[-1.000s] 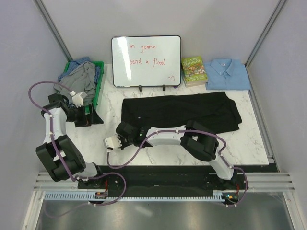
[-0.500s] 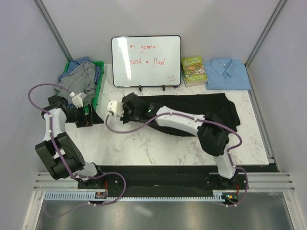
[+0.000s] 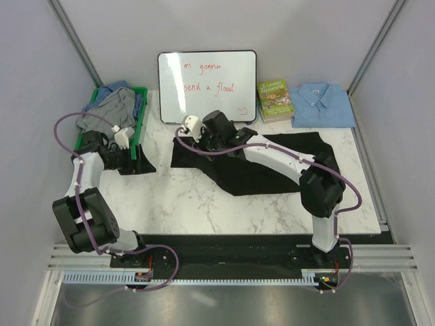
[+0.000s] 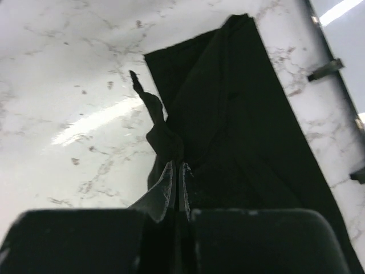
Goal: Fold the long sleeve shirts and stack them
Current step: Fold the shirt
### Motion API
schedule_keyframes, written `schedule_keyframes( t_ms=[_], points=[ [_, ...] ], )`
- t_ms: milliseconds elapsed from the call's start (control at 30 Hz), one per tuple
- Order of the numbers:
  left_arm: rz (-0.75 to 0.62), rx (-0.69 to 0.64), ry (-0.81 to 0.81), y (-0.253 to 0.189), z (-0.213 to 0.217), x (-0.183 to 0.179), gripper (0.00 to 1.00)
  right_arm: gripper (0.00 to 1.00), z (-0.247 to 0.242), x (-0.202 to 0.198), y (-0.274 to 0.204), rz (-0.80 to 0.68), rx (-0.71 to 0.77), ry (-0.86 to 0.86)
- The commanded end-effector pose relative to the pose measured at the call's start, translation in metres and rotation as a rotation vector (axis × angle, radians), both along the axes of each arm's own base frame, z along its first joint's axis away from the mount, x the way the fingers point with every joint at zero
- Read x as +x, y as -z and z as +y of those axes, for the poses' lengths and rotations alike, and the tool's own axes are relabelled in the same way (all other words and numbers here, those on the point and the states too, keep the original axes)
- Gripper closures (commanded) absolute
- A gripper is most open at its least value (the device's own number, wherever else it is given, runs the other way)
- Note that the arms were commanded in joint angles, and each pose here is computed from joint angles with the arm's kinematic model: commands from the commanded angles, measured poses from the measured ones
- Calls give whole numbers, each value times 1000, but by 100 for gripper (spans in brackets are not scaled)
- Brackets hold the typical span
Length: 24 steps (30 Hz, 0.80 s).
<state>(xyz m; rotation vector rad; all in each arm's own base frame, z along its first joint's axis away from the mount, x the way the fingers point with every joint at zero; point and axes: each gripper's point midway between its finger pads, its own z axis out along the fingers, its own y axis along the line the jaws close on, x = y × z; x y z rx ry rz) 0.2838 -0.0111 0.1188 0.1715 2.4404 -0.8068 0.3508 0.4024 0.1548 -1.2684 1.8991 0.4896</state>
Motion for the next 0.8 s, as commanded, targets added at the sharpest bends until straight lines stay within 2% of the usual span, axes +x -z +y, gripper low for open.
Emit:
schedule_keyframes(
  t_ms=[0, 67, 100, 233, 333, 433, 467, 533, 633, 667, 767],
  points=[
    [-30, 1, -29, -4, 5, 11, 12, 81, 43, -45, -8, 100, 97, -160],
    [-35, 5, -31, -6, 6, 11, 11, 71, 55, -75, -18, 126, 113, -314],
    [-45, 12, -29, -8, 7, 13, 11, 63, 59, -89, -21, 128, 108, -360],
    [-71, 37, 27, -10, 8, 14, 10, 57, 34, -97, -22, 163, 61, -331],
    [-104, 74, 86, -6, 12, 16, 14, 56, -2, -81, -5, 208, -11, -240],
    [-104, 117, 187, 8, 11, 12, 23, 57, -40, -66, 19, 277, -70, -142],
    [-116, 170, 262, 17, 9, 10, 29, 58, -46, -64, 26, 295, -85, -130],
    [-123, 195, 307, 26, 8, 9, 33, 59, -53, -60, 32, 313, -104, -117],
    [-41, 144, 250, 33, 7, 12, 43, 60, -41, -58, 28, 314, -69, -134],
    [8, 75, 215, 34, 1, 16, 51, 61, -36, -58, 30, 325, -62, -134],
    [116, -103, 133, 29, -20, 11, 51, 64, -15, -60, 30, 309, -43, -167]
  ],
)
